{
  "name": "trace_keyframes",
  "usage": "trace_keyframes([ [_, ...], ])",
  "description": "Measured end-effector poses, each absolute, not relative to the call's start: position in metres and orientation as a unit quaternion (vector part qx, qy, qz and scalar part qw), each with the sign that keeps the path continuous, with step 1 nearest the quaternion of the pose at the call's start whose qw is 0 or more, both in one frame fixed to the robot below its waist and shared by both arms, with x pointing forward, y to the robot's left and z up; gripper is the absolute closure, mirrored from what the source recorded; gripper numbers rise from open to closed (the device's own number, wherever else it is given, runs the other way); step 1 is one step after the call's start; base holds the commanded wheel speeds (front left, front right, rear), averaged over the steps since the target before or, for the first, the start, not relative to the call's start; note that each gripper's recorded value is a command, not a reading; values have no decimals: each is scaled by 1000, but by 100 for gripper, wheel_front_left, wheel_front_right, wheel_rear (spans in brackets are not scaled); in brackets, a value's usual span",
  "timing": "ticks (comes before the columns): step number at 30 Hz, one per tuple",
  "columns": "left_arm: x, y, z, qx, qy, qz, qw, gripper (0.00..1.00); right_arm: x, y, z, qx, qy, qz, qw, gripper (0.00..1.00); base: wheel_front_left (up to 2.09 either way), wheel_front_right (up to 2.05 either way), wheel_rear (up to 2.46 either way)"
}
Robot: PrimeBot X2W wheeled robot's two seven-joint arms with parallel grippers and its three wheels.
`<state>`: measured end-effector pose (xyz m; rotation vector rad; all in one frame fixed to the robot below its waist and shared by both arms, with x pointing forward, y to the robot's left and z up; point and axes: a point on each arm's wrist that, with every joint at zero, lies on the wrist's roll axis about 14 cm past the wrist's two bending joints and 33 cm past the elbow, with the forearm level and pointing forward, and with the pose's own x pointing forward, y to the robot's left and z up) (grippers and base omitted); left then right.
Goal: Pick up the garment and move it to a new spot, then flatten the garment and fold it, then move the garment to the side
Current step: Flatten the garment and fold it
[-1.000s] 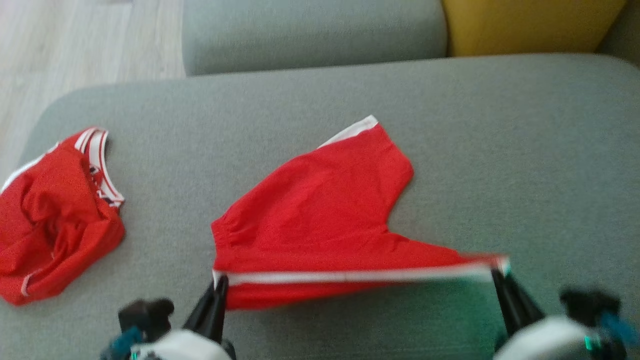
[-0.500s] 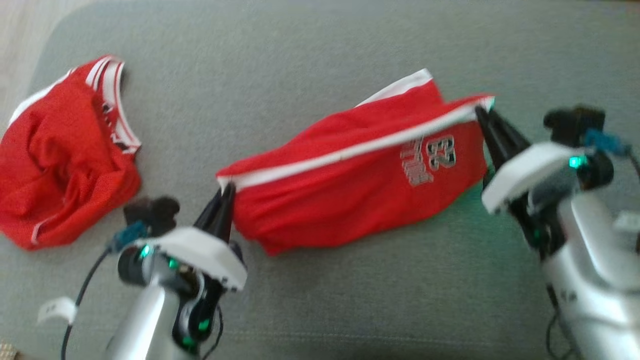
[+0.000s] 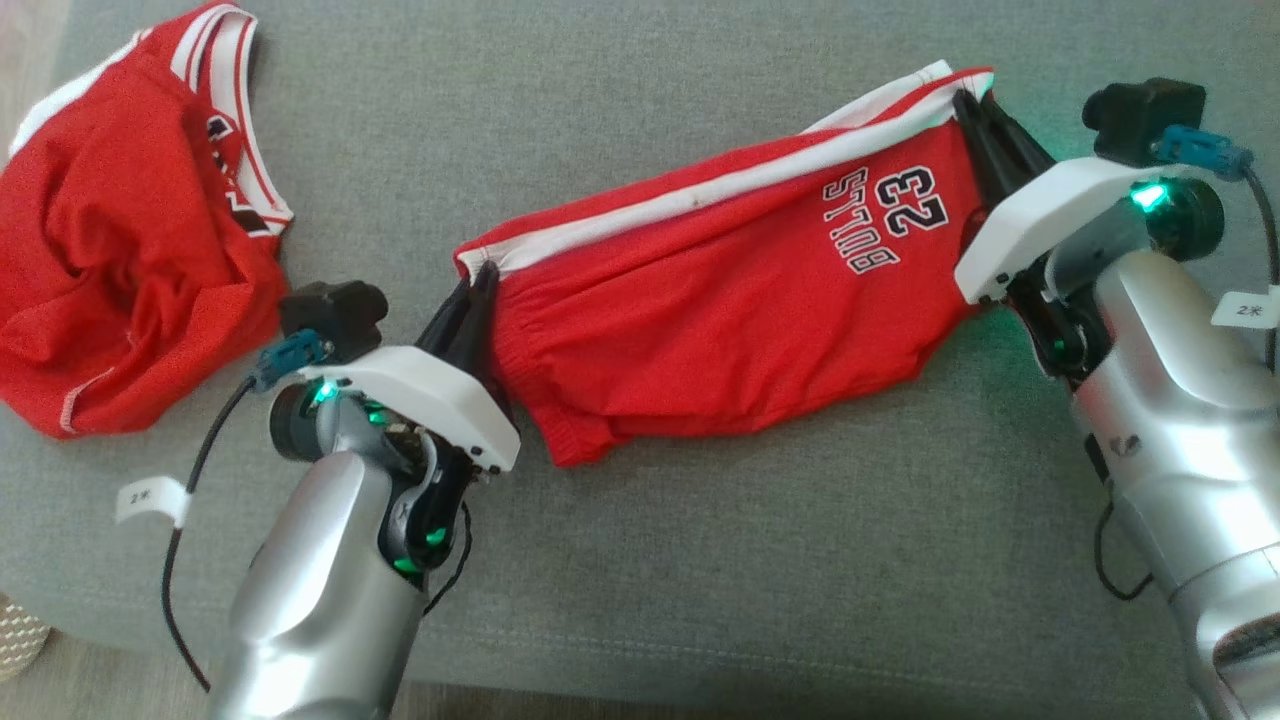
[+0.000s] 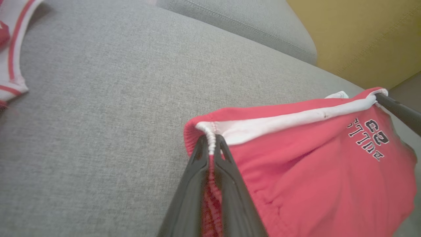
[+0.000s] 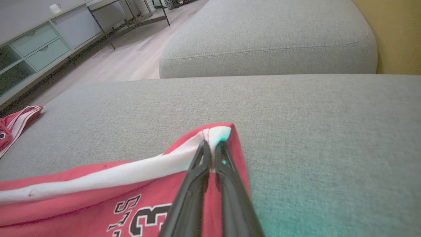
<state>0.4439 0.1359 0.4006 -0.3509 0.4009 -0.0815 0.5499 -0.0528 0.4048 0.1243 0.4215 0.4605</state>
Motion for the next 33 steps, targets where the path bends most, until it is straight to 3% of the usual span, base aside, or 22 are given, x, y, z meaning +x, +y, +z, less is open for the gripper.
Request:
trace_keyframes([
  [1, 445, 136, 398, -173, 199, -40, 964, 9, 551, -51, 404, 62, 203, 228, 950, 25, 0, 0, 0],
  [2, 446, 135, 397, -173, 199, -41, 964, 9, 553, -50, 405, 65, 198, 229, 951, 25, 0, 0, 0],
  [3, 446, 135, 395, -173, 198, -40, 964, 0, 553, -49, 405, 67, 193, 229, 952, 0, 0, 0, 0],
  [10, 448, 135, 402, -159, 165, -35, 973, 0, 553, -55, 416, 79, 153, 222, 960, 0, 0, 0, 0],
  [19, 441, 138, 451, -115, 56, -18, 992, 0, 549, -65, 482, 69, 38, 225, 971, 0, 0, 0, 0],
  [26, 432, 145, 482, -83, 4, -13, 996, 0, 501, -101, 479, 58, 18, 179, 982, 0, 0, 0, 0],
  [33, 413, 147, 476, -73, 15, -10, 997, 0, 466, -109, 471, 53, 30, 162, 985, 0, 0, 0, 0],
])
